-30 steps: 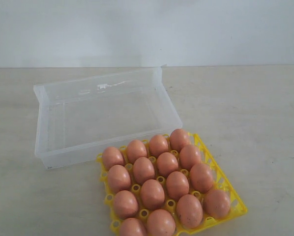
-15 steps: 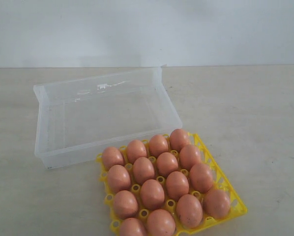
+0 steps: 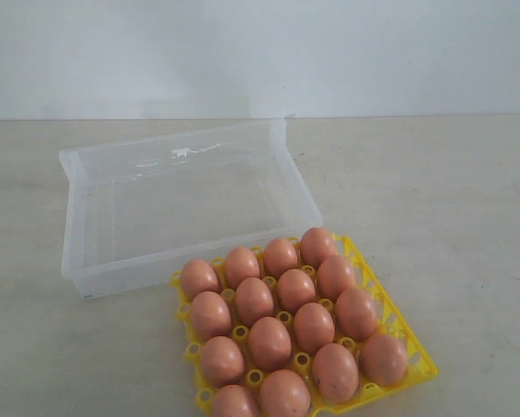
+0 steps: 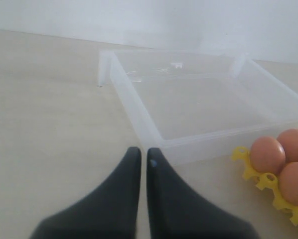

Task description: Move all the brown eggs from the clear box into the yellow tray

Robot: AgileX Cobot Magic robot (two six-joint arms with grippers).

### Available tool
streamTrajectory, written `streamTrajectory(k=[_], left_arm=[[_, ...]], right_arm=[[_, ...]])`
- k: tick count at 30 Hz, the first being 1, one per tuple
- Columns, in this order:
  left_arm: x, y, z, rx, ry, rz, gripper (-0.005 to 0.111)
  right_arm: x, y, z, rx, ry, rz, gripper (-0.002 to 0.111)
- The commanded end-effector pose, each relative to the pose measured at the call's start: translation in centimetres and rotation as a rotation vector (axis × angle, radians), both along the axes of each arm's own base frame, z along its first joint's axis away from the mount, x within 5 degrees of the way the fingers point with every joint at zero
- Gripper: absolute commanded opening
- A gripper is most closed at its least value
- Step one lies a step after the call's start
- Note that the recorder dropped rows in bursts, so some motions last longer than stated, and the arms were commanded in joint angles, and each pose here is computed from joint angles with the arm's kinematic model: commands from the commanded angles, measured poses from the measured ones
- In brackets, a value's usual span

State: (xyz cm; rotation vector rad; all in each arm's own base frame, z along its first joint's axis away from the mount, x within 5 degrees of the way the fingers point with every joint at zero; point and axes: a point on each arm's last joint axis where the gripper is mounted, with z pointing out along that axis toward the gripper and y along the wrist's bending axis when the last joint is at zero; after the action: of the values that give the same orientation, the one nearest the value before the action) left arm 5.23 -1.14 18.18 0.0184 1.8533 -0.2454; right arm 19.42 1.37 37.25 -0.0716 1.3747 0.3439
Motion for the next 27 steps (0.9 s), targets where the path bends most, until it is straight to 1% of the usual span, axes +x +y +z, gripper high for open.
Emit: streamTrajectory(k=[1, 4, 6, 8, 12, 14, 17, 19, 20, 22, 23, 24, 26, 27], left_arm=[[0.1, 0.0, -0.1, 0.008, 0.000, -0.002, 0.004], [0.1, 0.0, -0.1, 0.008, 0.000, -0.002, 0.004], [0.1, 0.0, -0.1, 0.008, 0.000, -0.002, 0.004], [0.1, 0.0, -0.1, 0.008, 0.000, -0.002, 0.004], [0.1, 0.0, -0.1, 0.008, 0.000, -0.002, 0.004], [0.1, 0.0, -0.1, 0.008, 0.000, -0.002, 0.004], [0.1, 0.0, -0.1, 0.008, 0.000, -0.002, 0.004], [0.1, 0.0, -0.1, 0.008, 0.000, -0.002, 0.004], [0.1, 0.0, -0.1, 0.008, 0.000, -0.002, 0.004], [0.1, 0.0, -0.1, 0.008, 0.000, -0.002, 0.004], [0.1, 0.0, -0.1, 0.008, 0.000, -0.002, 0.004], [0.1, 0.0, -0.1, 0.008, 0.000, -0.002, 0.004], [0.1, 0.0, -0.1, 0.008, 0.000, -0.002, 0.004], [0.1, 0.0, -0.1, 0.008, 0.000, -0.002, 0.004]], right_arm=[[-0.8, 0.2, -0.4, -0.434, -0.016, -0.053, 0.000], [-1.2, -0.4, -0.8, -0.694, 0.002, -0.146, 0.000], [-1.5, -0.7, -0.9, -0.892, -0.004, -0.185, 0.000], [-1.8, -0.8, -1.0, -1.097, -0.024, -0.202, 0.000], [-2.6, -0.8, -1.1, -1.422, -0.066, -0.205, 0.000], [-3.4, -0.8, -0.6, -1.450, -0.089, -0.238, 0.000], [-5.2, -1.1, 0.6, -1.446, -0.125, -0.333, 0.000], [-6.8, -1.6, 1.6, -1.394, -0.128, -0.438, 0.000], [-7.8, -2.1, 2.1, -1.267, -0.108, -0.517, 0.000], [-9.8, -3.6, 2.7, -0.806, -0.041, -0.646, 0.000], [-10.9, -4.6, 2.6, -0.529, 0.013, -0.716, 0.000], [-12.0, -5.5, 2.1, -0.295, 0.078, -0.786, 0.000], [-13.2, -6.7, 0.3, -0.046, 0.229, -0.893, 0.000], [-13.3, -6.8, -0.6, 0.006, 0.283, -0.901, 0.000]])
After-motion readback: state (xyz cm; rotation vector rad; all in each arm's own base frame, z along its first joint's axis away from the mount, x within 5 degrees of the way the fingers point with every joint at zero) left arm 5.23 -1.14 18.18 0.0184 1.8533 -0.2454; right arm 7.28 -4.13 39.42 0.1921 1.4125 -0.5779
